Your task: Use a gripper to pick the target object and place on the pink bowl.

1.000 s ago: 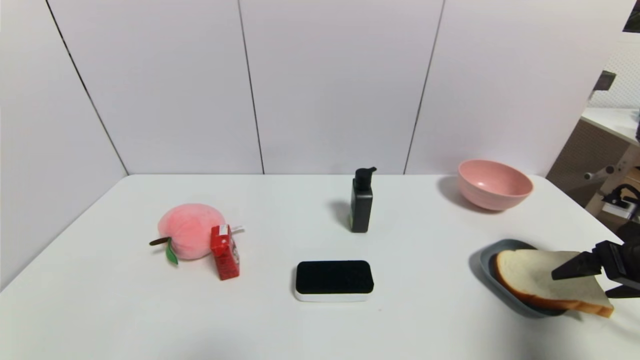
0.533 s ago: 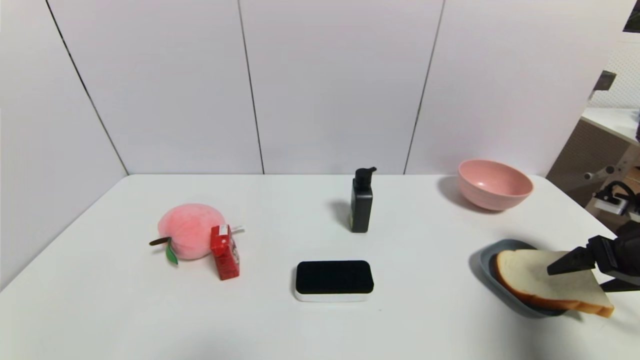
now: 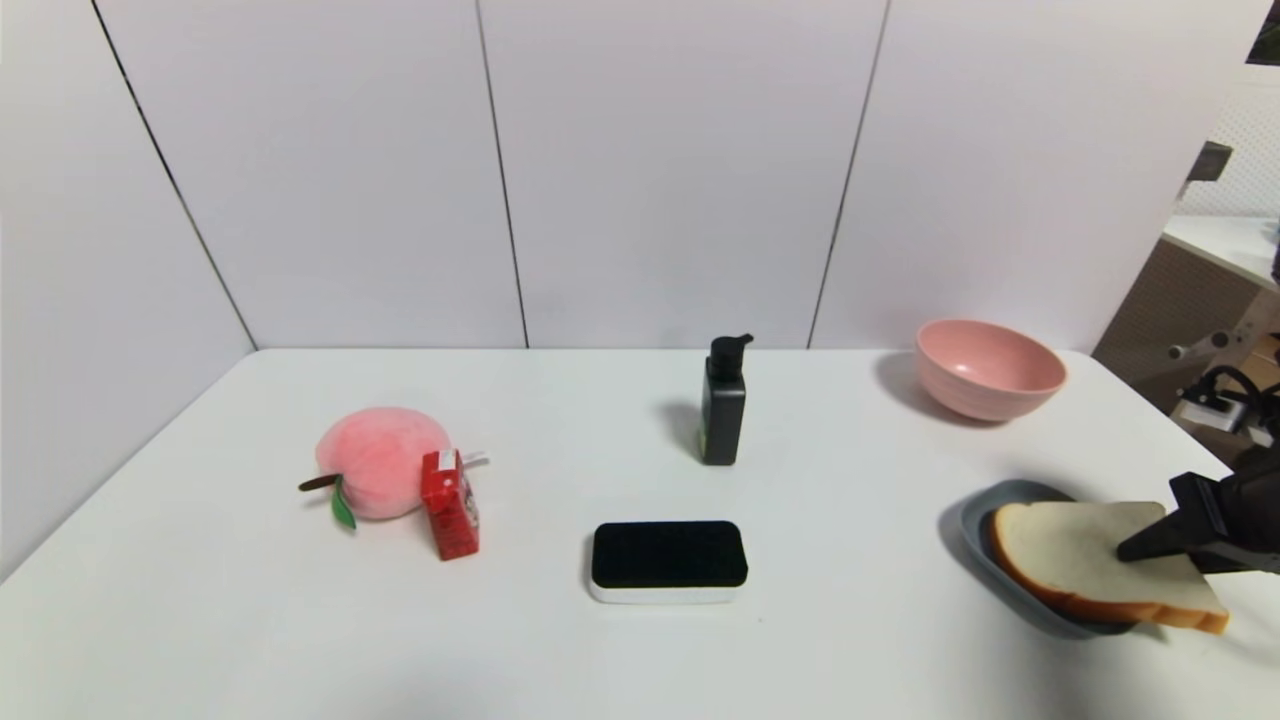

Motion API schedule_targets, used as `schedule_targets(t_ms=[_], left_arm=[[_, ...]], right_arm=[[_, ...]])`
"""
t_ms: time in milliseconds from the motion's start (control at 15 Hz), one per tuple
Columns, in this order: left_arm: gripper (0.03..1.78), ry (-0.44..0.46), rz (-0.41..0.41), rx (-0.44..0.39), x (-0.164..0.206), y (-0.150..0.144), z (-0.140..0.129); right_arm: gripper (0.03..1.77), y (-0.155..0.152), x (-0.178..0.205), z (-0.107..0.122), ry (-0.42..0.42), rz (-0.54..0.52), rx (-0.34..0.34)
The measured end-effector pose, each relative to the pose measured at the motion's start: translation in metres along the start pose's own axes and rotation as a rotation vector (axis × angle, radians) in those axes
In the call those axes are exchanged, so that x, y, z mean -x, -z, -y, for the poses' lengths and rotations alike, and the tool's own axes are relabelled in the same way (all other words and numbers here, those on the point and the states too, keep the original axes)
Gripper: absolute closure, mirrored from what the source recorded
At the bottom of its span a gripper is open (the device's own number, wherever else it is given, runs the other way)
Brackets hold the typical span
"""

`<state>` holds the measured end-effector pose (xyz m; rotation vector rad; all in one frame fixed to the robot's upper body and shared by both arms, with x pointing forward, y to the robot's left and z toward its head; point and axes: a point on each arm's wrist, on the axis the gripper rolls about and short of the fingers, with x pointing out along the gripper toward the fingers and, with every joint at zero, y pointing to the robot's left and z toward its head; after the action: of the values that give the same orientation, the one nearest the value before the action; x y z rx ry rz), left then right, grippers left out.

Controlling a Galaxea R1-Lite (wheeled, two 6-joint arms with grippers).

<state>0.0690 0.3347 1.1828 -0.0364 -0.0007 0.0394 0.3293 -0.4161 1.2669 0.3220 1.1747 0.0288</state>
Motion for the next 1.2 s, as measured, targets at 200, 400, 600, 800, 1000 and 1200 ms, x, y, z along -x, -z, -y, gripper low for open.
schedule_targets(t_ms=[200, 400, 600, 800, 1000, 1200], left_arm=[[0.12, 0.000, 0.000, 0.000, 0.000, 0.000, 0.000], [0.12, 0.000, 0.000, 0.000, 0.000, 0.000, 0.000], [0.12, 0.000, 0.000, 0.000, 0.000, 0.000, 0.000], [0.12, 0.000, 0.000, 0.000, 0.000, 0.000, 0.000], [0.12, 0.000, 0.000, 0.000, 0.000, 0.000, 0.000], [0.12, 0.000, 0.000, 0.000, 0.000, 0.000, 0.000]], right_arm=[[1.33, 0.001, 0.007, -0.003, 0.004, 0.024, 0.021], [1.45, -0.005, 0.022, -0.007, 0.016, 0.089, 0.037], [1.52, -0.010, 0.042, -0.013, 0.020, 0.137, 0.047], [1.55, -0.010, 0.063, -0.020, 0.015, 0.123, 0.043], [1.56, -0.010, 0.083, -0.029, -0.030, 0.101, 0.039], [1.56, -0.015, 0.094, -0.033, -0.062, 0.147, 0.052]])
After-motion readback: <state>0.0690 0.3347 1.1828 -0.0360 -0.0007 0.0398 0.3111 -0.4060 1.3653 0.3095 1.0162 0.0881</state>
